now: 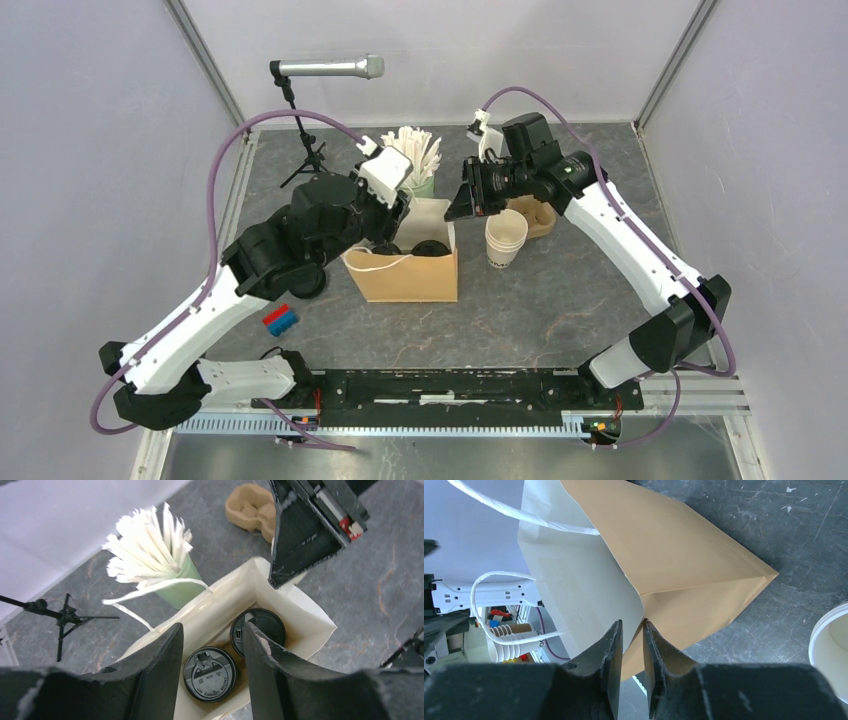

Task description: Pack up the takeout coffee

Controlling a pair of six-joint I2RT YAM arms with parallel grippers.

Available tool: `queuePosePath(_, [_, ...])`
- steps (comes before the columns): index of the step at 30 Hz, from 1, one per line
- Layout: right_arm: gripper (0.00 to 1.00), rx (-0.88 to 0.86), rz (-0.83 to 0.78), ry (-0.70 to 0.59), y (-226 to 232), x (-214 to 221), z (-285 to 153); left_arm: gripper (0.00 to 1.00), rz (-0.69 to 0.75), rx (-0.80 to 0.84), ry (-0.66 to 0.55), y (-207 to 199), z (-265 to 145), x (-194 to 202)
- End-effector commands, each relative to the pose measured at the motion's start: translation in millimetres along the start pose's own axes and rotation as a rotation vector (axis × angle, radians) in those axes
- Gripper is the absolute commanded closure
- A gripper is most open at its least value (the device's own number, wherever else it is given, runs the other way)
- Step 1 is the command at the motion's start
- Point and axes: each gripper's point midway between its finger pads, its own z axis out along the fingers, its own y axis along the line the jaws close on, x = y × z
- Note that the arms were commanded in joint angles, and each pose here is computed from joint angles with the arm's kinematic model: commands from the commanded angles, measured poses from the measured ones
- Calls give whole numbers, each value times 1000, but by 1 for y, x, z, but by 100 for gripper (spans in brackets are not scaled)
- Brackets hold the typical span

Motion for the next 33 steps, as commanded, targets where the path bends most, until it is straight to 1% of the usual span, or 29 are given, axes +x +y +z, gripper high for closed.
queuePosePath(1, [72, -1, -60, -85, 11, -28, -9, 44, -91, -117, -106, 23, -12, -37])
queuePosePath(3, [69, 14, -81, -114, 13, -38, -13, 42, -97, -155, -119, 31, -16, -41])
queuePosePath(7, [56, 54, -98, -168, 9, -51, -19, 40, -108, -240, -100, 51, -21, -45])
queuePosePath(11, [53, 84, -114, -222, 2, -60, -24, 37, -159, -348, -56, 76, -26, -38])
queuePosePath(14, [51, 114, -170, -300, -4, -77, -28, 30, -219, -441, -58, 101, -37, -35])
queuePosePath(15, [50, 141, -185, -335, -9, -85, -30, 25, -241, -472, -60, 110, -41, -33])
queuePosePath(16, [50, 160, -203, -381, -13, -97, -32, 21, -257, -500, -57, 117, -45, -30])
queuePosePath(18, [48, 189, -270, -467, -17, -120, -34, 8, -287, -541, -45, 127, -52, -24])
queuePosePath(19, [46, 210, -298, -506, -20, -131, -35, 1, -299, -556, -31, 130, -55, -19])
queuePosePath(22, [42, 262, -353, -575, -36, -158, -27, 0, -342, -580, 15, 133, -62, -3])
queuePosePath(25, [42, 290, -373, -599, -54, -177, -11, 0, -427, -615, 40, 135, -74, 16])
queuePosePath(28, [43, 290, -360, -585, -69, -187, 9, 0, -514, -612, 45, 134, -83, 33])
queuePosePath(30, [47, 296, -350, -564, -79, -191, 23, 0, -558, -633, 79, 136, -88, 51])
queuePosePath(33, [56, 293, -344, -547, -89, -193, 38, 0, -589, -680, 134, 142, -95, 76])
